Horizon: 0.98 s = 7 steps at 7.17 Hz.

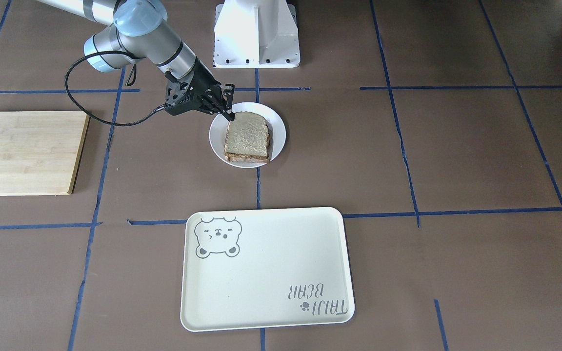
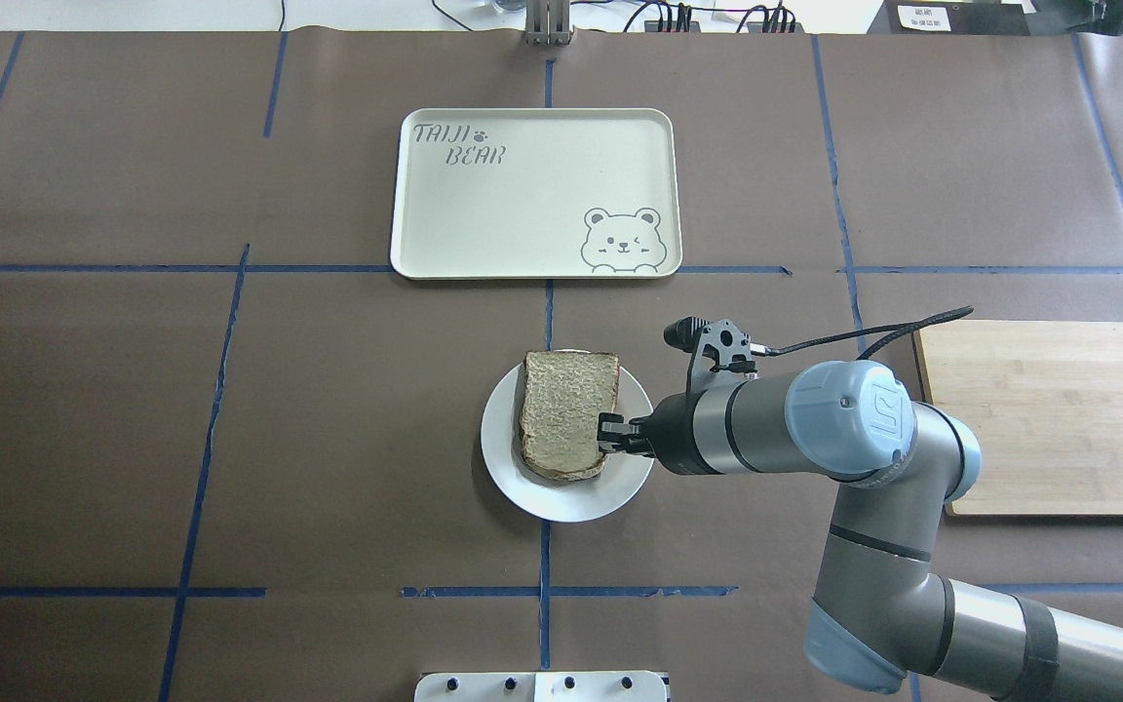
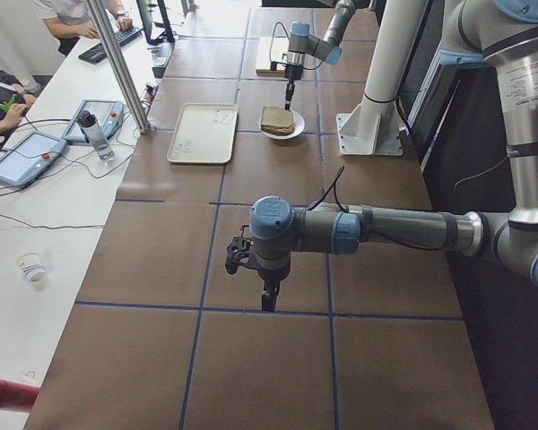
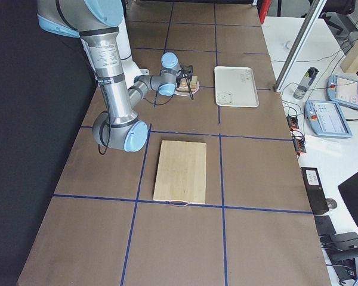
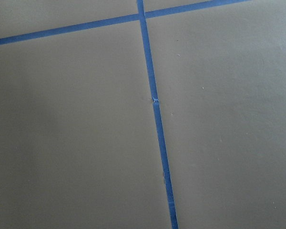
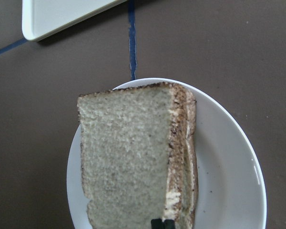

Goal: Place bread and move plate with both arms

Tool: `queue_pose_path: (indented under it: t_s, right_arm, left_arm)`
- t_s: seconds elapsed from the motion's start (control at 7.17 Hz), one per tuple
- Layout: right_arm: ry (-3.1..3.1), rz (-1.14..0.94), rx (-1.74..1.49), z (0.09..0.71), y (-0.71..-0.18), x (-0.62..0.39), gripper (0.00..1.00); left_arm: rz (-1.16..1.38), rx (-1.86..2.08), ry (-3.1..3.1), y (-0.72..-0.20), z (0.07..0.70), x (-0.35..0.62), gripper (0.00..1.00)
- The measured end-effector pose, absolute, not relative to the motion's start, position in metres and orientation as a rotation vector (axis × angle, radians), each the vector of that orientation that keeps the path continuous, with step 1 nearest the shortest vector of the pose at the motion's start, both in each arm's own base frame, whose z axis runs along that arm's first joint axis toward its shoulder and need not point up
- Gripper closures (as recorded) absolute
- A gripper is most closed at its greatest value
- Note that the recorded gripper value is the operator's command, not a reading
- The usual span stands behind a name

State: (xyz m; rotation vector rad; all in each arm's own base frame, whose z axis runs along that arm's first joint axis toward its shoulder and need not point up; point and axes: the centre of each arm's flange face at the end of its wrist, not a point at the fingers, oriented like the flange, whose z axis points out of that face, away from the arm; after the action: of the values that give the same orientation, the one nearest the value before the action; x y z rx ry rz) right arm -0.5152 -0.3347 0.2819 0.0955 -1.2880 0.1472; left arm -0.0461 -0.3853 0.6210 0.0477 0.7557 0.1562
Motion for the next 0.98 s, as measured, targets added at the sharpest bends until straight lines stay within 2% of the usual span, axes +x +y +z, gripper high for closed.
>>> queue_pose_path:
  t_s: [0.42, 0.98]
  right_arm:
    - [-1.268, 0.154, 0.085, 0.284, -0.349, -0.508, 0.00]
    - [-1.036, 0.035, 0.052, 0.317, -0.465, -0.403, 0.00]
  left_arm:
    - [0.156, 0.047, 0.755, -0.385, 0.621, -0.046, 0.00]
    - [0.162, 0.076, 0.748, -0.397, 0.611, -0.046, 0.00]
